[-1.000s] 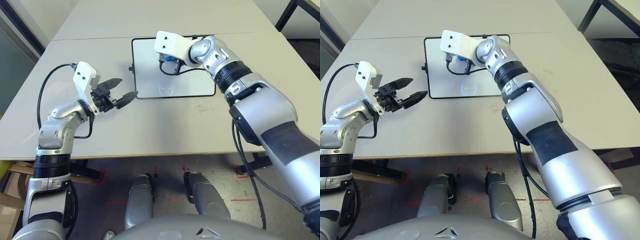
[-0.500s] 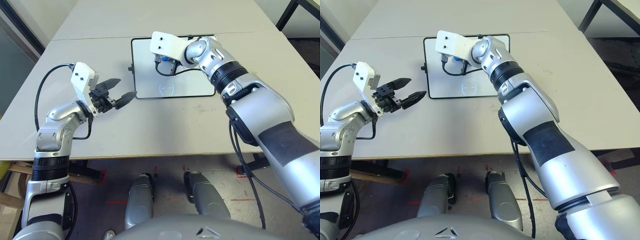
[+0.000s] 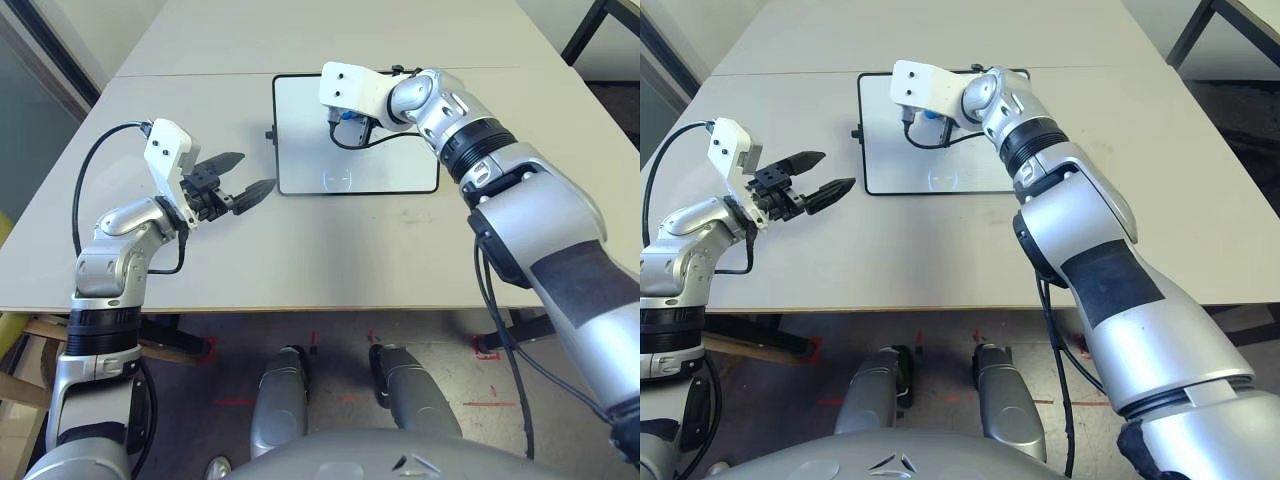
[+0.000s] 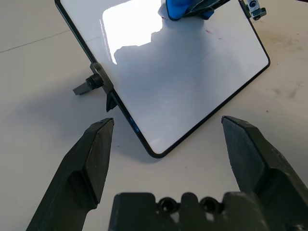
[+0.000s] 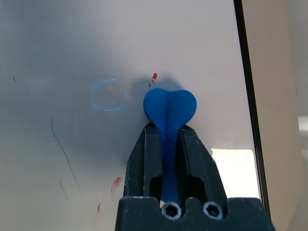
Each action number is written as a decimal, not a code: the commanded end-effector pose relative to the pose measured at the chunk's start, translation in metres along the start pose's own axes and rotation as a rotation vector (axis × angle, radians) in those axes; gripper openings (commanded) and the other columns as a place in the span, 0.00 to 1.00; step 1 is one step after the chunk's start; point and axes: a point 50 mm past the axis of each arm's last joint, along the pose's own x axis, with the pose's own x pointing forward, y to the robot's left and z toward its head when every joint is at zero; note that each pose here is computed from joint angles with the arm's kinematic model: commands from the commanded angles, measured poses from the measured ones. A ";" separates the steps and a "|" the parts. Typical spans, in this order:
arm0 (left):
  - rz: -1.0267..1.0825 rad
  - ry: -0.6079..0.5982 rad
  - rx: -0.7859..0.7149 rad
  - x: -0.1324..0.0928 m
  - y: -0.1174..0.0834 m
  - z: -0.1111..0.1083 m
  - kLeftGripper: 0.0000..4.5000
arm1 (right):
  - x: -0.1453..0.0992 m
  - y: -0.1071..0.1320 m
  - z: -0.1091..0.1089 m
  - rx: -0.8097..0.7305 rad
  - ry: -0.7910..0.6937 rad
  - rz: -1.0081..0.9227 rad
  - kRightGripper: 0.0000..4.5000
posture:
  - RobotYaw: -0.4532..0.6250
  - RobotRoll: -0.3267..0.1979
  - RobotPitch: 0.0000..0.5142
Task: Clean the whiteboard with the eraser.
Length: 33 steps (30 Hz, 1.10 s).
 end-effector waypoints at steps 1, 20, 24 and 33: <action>-0.020 0.004 0.009 0.004 -0.001 0.000 1.00 | 0.001 0.009 -0.032 0.039 0.106 0.042 0.04 | 0.34 0.62 0.30; -0.030 0.007 0.013 0.006 0.000 0.000 1.00 | -0.011 0.009 -0.079 0.049 0.241 0.071 0.04 | 0.33 0.62 0.31; -0.031 0.005 0.013 0.007 0.001 0.001 1.00 | -0.014 0.009 -0.085 0.050 0.257 0.073 0.04 | 0.33 0.62 0.31; -0.034 0.005 0.014 0.008 0.002 0.001 1.00 | -0.020 -0.004 -0.067 0.209 0.117 0.103 0.04 | 0.32 0.62 0.31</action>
